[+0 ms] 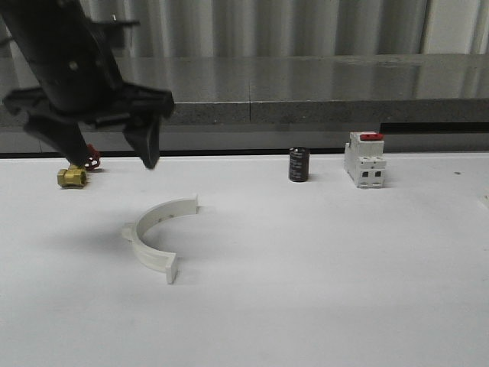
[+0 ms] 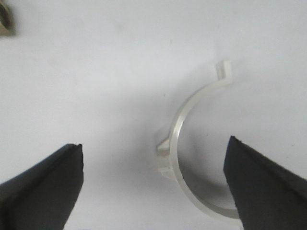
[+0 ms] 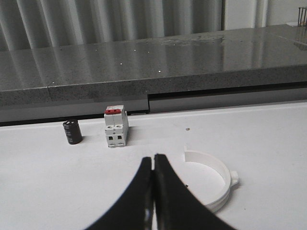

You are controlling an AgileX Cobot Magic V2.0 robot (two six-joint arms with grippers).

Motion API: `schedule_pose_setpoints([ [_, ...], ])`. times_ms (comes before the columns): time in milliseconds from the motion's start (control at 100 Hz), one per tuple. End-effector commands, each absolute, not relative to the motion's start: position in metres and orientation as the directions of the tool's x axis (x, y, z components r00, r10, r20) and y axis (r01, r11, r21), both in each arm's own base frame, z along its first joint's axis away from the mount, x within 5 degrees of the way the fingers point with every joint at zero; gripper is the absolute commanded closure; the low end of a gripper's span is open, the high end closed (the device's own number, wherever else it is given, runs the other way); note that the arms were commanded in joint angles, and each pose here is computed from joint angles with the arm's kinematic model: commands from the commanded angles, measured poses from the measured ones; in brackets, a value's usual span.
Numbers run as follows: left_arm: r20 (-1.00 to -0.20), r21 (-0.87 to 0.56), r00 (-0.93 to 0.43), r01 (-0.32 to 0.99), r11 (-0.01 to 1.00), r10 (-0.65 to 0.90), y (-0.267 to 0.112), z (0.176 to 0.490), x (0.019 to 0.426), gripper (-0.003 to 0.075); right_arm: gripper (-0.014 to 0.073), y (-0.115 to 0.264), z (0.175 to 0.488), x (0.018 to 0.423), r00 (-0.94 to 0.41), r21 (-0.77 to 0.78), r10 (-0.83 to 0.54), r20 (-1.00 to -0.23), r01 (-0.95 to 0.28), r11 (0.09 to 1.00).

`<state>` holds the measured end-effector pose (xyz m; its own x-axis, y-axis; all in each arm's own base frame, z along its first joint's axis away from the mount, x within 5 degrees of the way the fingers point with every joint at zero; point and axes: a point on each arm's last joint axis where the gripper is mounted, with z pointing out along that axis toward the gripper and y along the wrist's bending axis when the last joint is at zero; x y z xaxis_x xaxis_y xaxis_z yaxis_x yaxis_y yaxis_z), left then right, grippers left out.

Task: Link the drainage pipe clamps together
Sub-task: 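Set the half-ring down in the table center and open the left gripper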

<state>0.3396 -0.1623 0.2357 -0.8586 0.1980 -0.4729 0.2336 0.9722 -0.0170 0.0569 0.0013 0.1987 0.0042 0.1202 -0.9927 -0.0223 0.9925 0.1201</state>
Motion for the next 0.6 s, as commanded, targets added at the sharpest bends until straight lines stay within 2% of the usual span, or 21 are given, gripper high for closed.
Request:
schedule_pose_setpoints([
  [0, -0.641, -0.015, -0.745, 0.253, 0.967, 0.185, -0.143, 0.295, 0.334, 0.0134, 0.0661, 0.001, 0.213, 0.054, 0.120, 0.102, 0.105, -0.987, -0.033, 0.994],
  [150, -0.723, 0.008, -0.671, 0.227, 0.974, 0.163, -0.100, 0.339, 0.323, 0.0135, 0.0661, 0.001, 0.213, 0.054, 0.119, 0.102, 0.105, -0.987, -0.033, 0.994],
  [340, -0.811, 0.009, -0.573, 0.192, 0.981, 0.119, -0.046, 0.376, 0.296, 0.0136, 0.0661, 0.001, 0.213, 0.054, 0.119, 0.102, 0.105, -0.987, -0.033, 0.994],
  [460, -0.847, -0.016, -0.529, 0.133, 0.991, 0.058, -0.017, 0.384, 0.271, 0.0136, 0.0661, 0.001, 0.213, 0.054, 0.119, 0.102, 0.105, -0.987, -0.033, 0.994],
  [590, -0.860, -0.028, -0.510, 0.079, 0.996, 0.016, -0.001, 0.375, 0.239, 0.0136, 0.0661, 0.001, 0.213, 0.054, 0.119, 0.102, 0.105, -0.987, -0.033, 0.994],
])
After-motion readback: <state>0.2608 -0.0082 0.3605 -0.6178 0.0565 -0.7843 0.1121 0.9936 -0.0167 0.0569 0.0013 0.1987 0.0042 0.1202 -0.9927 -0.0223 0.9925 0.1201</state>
